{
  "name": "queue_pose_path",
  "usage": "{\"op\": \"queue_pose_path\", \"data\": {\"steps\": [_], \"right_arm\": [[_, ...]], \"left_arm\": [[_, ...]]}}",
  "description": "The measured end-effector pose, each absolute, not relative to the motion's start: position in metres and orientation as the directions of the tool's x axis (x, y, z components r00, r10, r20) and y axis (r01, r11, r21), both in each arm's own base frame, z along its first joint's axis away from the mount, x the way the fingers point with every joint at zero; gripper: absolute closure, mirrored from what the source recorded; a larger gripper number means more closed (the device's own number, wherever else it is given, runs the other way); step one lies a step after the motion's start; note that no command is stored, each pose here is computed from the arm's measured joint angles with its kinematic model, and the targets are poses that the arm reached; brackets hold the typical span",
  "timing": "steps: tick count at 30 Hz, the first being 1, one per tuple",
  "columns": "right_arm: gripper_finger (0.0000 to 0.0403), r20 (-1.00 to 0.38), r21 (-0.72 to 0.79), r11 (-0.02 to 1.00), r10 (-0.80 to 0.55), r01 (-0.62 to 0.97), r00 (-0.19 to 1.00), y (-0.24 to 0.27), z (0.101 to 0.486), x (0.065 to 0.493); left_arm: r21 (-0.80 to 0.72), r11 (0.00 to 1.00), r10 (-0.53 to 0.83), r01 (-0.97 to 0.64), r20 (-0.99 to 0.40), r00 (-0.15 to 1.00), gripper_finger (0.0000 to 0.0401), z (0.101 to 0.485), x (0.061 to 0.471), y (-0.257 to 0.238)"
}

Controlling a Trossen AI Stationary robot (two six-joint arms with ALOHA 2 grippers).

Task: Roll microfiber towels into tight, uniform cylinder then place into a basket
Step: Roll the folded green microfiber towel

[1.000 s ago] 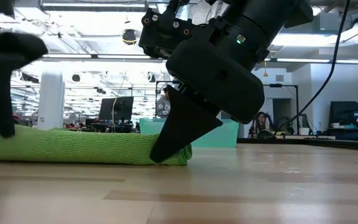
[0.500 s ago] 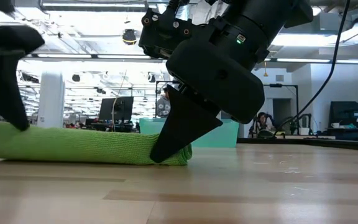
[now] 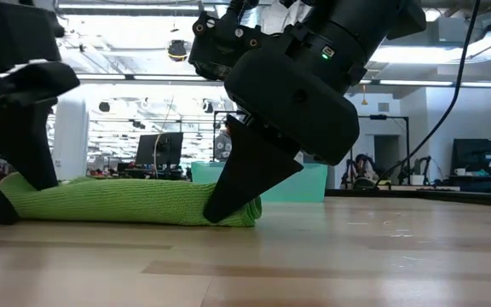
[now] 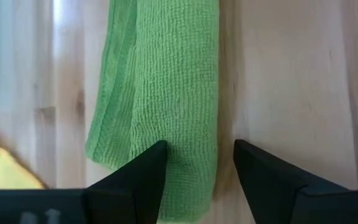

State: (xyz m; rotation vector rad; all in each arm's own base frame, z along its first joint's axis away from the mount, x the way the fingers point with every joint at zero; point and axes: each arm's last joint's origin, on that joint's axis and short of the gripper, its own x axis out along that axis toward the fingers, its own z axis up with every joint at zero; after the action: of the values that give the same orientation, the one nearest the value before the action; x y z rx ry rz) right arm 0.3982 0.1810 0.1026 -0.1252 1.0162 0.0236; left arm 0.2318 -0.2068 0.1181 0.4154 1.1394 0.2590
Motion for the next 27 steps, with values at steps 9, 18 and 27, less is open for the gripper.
{"op": "queue_pose_path", "data": {"steps": [9, 18, 27], "right_arm": [[0.0363, -0.850, -0.093, 0.992, -0.032, -0.089, 0.526, 0.185, 0.102, 0.396], [0.0363, -0.836, -0.025, 0.990, 0.057, -0.141, 0.546, 0.199, 0.103, 0.395], [0.0363, -0.799, 0.167, 0.975, 0.221, -0.147, 0.559, 0.214, 0.110, 0.400]], "left_arm": [[0.377, 0.914, 0.405, -0.149, -0.852, 0.332, 0.0241, 0.110, 0.235, -0.190], [0.341, 0.928, 0.372, -0.151, -0.878, 0.300, 0.0389, 0.113, 0.235, -0.189], [0.028, 0.974, 0.085, -0.224, -0.966, 0.246, 0.0395, 0.149, 0.230, -0.191]]}}
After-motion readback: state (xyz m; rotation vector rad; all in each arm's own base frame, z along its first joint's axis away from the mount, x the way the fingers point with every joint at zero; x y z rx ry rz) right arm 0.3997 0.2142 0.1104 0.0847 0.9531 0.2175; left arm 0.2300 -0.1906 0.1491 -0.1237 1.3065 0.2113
